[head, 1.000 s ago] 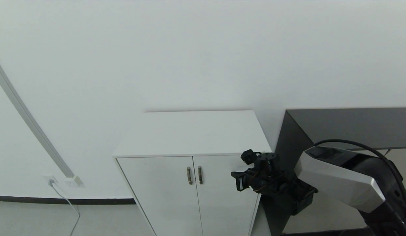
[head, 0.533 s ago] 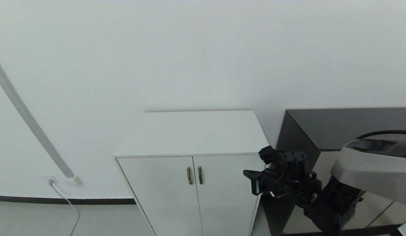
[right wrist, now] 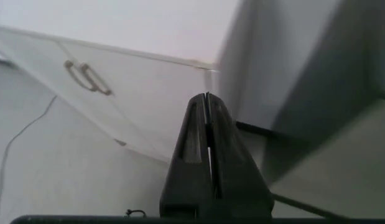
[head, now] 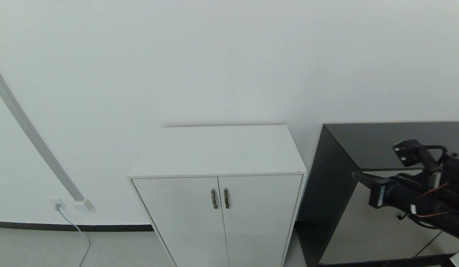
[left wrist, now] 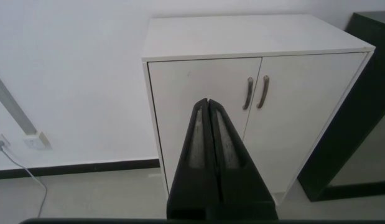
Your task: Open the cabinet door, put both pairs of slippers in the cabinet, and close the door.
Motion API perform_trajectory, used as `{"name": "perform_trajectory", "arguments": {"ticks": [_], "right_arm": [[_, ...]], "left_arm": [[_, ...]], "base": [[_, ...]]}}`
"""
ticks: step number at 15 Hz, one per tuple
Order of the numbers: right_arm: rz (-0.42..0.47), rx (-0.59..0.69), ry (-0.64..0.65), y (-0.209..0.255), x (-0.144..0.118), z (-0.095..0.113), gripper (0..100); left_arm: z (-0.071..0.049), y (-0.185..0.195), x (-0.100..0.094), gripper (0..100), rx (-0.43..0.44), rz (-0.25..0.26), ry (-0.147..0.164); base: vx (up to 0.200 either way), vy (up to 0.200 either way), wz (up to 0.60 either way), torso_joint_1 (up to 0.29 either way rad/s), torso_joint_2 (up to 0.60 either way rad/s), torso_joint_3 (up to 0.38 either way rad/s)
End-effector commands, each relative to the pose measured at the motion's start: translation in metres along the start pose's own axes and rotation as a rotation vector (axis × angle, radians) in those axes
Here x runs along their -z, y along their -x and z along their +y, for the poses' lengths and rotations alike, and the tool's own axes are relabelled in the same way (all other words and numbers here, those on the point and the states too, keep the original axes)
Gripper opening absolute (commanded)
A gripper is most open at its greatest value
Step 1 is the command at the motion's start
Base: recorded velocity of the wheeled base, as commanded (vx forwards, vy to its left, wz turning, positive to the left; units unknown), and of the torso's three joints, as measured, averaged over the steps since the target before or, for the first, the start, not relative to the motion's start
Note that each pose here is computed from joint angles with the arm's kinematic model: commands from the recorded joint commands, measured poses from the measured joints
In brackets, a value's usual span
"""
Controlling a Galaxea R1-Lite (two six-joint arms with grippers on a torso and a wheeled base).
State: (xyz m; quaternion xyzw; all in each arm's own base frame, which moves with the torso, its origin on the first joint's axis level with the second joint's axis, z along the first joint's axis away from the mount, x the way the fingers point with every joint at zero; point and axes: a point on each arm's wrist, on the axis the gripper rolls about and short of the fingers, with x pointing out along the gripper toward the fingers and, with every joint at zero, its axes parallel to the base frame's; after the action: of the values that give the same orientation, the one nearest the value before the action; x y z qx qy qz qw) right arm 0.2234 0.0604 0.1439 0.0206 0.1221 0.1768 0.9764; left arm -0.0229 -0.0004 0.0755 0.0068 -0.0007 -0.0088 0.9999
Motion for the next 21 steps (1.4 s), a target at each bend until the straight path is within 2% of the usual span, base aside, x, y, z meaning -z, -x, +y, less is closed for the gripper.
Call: {"name": "perform_trajectory", "arguments": {"ticks": [1, 3, 6, 9, 12, 14, 18, 21], "right_arm": [[-0.056, 0.146, 0.016, 0.091, 0.000, -0.012, 0], [-0.023, 0.149, 0.012, 0.122, 0.012, -0.004, 0], [0.075, 0.148, 0.012, 0.161, 0.046, 0.005, 0], [0.122, 0.147, 0.002, 0.176, 0.078, 0.009, 0], [0.159, 0.144, -0.036, 0.178, 0.095, 0.009, 0], [0.159, 0.141, -0.060, 0.179, 0.096, 0.009, 0], [0.239, 0.146, -0.068, 0.189, 0.111, 0.012, 0], [0.216, 0.149, -0.068, 0.192, 0.111, 0.012, 0]], "left_arm": [[0.000, 0.000, 0.000, 0, 0.001, 0.001, 0.000], [0.000, 0.000, 0.000, 0, -0.002, 0.001, 0.001], [0.000, 0.000, 0.000, 0, -0.001, 0.001, 0.001], [0.000, 0.000, 0.000, 0, -0.001, 0.001, 0.001], [0.000, 0.000, 0.000, 0, -0.002, 0.001, 0.001], [0.000, 0.000, 0.000, 0, -0.001, 0.001, 0.001], [0.000, 0.000, 0.000, 0, -0.001, 0.003, 0.001], [0.000, 0.000, 0.000, 0, -0.001, 0.001, 0.001]], "base": [[0.000, 0.000, 0.00, 0.000, 0.00, 0.000], [0.000, 0.000, 0.00, 0.000, 0.00, 0.000], [0.000, 0.000, 0.00, 0.000, 0.00, 0.000], [0.000, 0.000, 0.00, 0.000, 0.00, 0.000], [0.000, 0.000, 0.00, 0.000, 0.00, 0.000], [0.000, 0.000, 0.00, 0.000, 0.00, 0.000], [0.000, 0.000, 0.00, 0.000, 0.00, 0.000], [0.000, 0.000, 0.00, 0.000, 0.00, 0.000]]}}
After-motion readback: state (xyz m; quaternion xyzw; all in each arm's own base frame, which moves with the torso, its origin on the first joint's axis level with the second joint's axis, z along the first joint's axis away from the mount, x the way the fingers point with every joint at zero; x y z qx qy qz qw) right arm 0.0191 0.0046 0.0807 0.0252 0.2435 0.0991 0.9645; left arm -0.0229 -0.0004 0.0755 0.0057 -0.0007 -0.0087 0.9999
